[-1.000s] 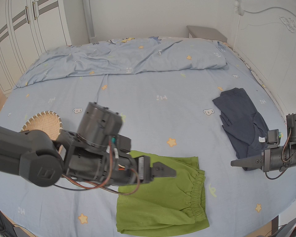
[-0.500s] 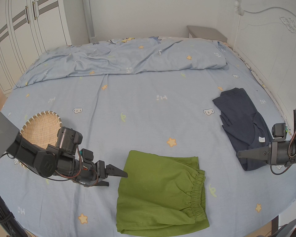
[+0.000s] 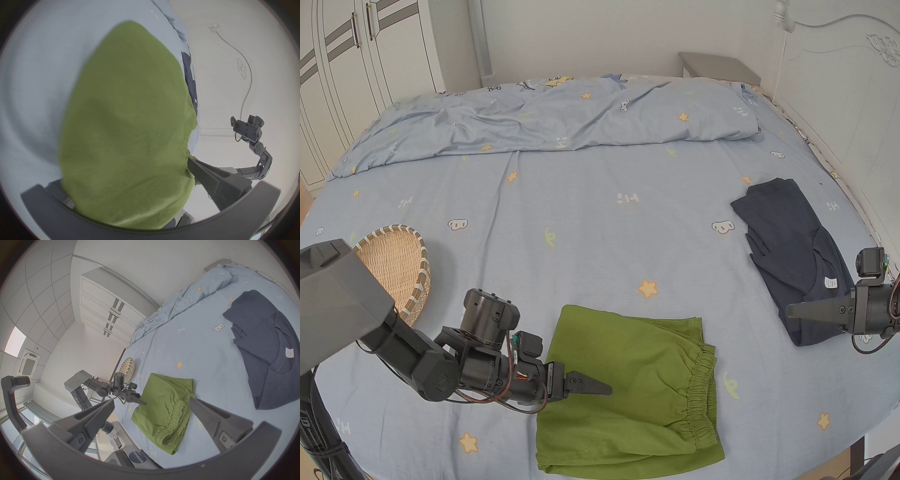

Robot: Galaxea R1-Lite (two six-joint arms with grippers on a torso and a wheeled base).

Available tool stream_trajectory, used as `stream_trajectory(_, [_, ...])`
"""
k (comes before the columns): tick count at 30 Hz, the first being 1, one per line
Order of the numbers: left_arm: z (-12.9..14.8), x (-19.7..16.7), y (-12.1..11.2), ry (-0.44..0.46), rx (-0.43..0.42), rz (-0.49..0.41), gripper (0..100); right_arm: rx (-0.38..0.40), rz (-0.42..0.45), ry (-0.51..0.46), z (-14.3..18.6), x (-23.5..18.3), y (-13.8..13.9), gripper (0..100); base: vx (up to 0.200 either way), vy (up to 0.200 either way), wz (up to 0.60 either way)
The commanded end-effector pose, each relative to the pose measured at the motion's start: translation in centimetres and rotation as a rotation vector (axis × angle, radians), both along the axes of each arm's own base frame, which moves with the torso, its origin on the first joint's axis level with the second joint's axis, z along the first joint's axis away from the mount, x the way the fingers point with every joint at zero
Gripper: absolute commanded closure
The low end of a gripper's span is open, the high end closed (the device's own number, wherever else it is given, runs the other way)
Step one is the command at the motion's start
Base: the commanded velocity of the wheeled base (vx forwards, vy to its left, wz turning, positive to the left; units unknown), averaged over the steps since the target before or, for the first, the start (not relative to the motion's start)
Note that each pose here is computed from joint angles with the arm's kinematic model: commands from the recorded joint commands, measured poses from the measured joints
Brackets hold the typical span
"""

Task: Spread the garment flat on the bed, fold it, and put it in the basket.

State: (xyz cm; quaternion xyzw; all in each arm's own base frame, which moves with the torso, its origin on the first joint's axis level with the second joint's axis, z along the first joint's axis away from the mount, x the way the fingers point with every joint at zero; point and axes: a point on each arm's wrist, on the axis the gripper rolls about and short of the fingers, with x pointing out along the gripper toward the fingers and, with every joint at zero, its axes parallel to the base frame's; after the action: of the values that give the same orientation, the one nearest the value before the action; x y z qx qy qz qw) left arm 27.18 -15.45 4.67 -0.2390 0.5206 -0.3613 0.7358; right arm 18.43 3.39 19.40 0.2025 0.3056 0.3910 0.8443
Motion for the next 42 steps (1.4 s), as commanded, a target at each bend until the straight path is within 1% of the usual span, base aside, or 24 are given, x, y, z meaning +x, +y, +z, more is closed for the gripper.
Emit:
stream_trajectory(1, [-1.5,-1.0,-1.5,0.056,0.004,-0.041,0,-0.002,0.001,0.004,-0.1,0.0,0.1,0,0.0,0.0,0.0])
stream_trajectory(4, [-1.3,-1.0,-1.4,0.062,-0.003,-0.029,0,-0.001,0.003,0.006,-0.1,0.1,0.1,0,0.0,0.0,0.0])
stream_trajectory(5, [-1.2,-0.9,-1.4,0.059,-0.006,-0.027,100,-0.001,0.003,0.006,-0.1,0.1,0.1,0,0.0,0.0,0.0])
stream_trajectory(9, [-0.5,-0.7,-1.0,0.043,-0.02,-0.007,100,-0.001,0.003,0.006,-0.1,0.1,0.1,0,0.0,0.0,0.0])
stream_trajectory(12, [2.0,-0.5,0.4,0.008,-0.072,0.026,100,-0.001,0.004,0.009,-0.2,0.1,0.1,0,0.0,0.0,0.0])
stream_trajectory(13, [2.8,-0.6,0.9,0.006,-0.098,0.02,100,-0.001,0.004,0.009,-0.2,0.1,0.1,0,0.0,0.0,0.0])
stream_trajectory(14, [2.9,-0.6,0.9,0.006,-0.102,0.017,100,-0.001,0.004,0.009,-0.2,0.1,0.1,0,0.0,0.0,0.0])
stream_trajectory(15, [4.7,-0.5,2.4,-0.005,-0.156,0.018,100,-0.001,0.004,0.01,-0.2,0.1,0.1,0,0.0,0.0,0.0])
stream_trajectory(17, [6.4,0.2,4.0,-0.03,-0.188,0.052,100,-0.002,0.003,0.012,-0.3,0.1,0.1,0,0.0,0.0,0.0])
stream_trajectory(19, [7.7,0.6,5.2,-0.037,-0.197,0.084,100,-0.002,0.004,0.012,-0.3,0.1,0.1,0,0.0,0.0,0.0])
stream_trajectory(21, [9.6,0.9,6.8,-0.057,-0.193,0.134,100,-0.001,0.004,0.01,-0.2,0.2,0.1,0,0.0,0.0,0.0])
stream_trajectory(22, [10.4,0.9,7.4,-0.067,-0.191,0.148,100,-0.002,0.006,0.012,-0.2,0.1,0.1,0,0.0,0.0,0.0])
stream_trajectory(23, [10.4,0.9,7.4,-0.067,-0.191,0.148,100,-0.002,0.006,0.012,-0.2,0.1,0.1,0,0.0,0.0,0.0])
stream_trajectory(25, [11.7,0.8,8.6,-0.094,-0.169,0.164,100,-0.002,0.006,0.013,-0.3,0.1,0.1,0,0.0,0.0,0.0])
stream_trajectory(26, [11.7,0.8,8.7,-0.095,-0.167,0.164,100,-0.001,0.005,0.015,-0.3,0.1,0.1,0,0.0,0.0,0.0])
stream_trajectory(27, [12.1,0.7,9.3,-0.109,-0.152,0.164,100,-0.001,0.007,0.015,-0.3,0.1,0.1,0,0.0,0.0,0.0])
stream_trajectory(28, [12.1,0.7,9.3,-0.107,-0.15,0.165,100,-0.001,0.007,0.015,-0.3,0.1,0.1,0,0.0,0.0,0.0])
stream_trajectory(30, [12.5,0.9,10.2,-0.096,-0.126,0.179,100,-0.001,0.008,0.015,-0.3,0.1,0.2,0,0.0,0.0,0.0])
stream_trajectory(32, [12.7,0.9,10.3,-0.088,-0.116,0.173,100,-0.001,0.008,0.013,-0.2,0.0,0.2,0,0.0,0.1,0.0])
stream_trajectory(35, [13.9,0.2,10.6,-0.071,-0.056,0.141,100,-0.001,0.008,0.013,-0.2,0.0,0.2,0,0.0,0.2,0.0])
stream_trajectory(38, [15.4,-0.5,10.8,-0.071,0.036,0.154,100,0.0,0.01,0.015,-0.3,0.0,0.2,0,0.0,0.2,0.0])
stream_trajectory(39, [15.4,-0.5,10.8,-0.072,0.046,0.156,100,0.0,0.01,0.015,-0.3,0.0,0.2,0,0.0,0.2,0.0])
stream_trajectory(40, [15.7,-0.5,10.9,-0.079,0.094,0.161,100,0.0,0.01,0.015,-0.3,0.0,0.2,0,0.0,0.2,0.0])
stream_trajectory(42, [15.7,-0.4,11.3,-0.088,0.113,0.17,100,0.0,0.011,0.013,-0.2,0.0,0.2,0,0.0,0.2,0.0])
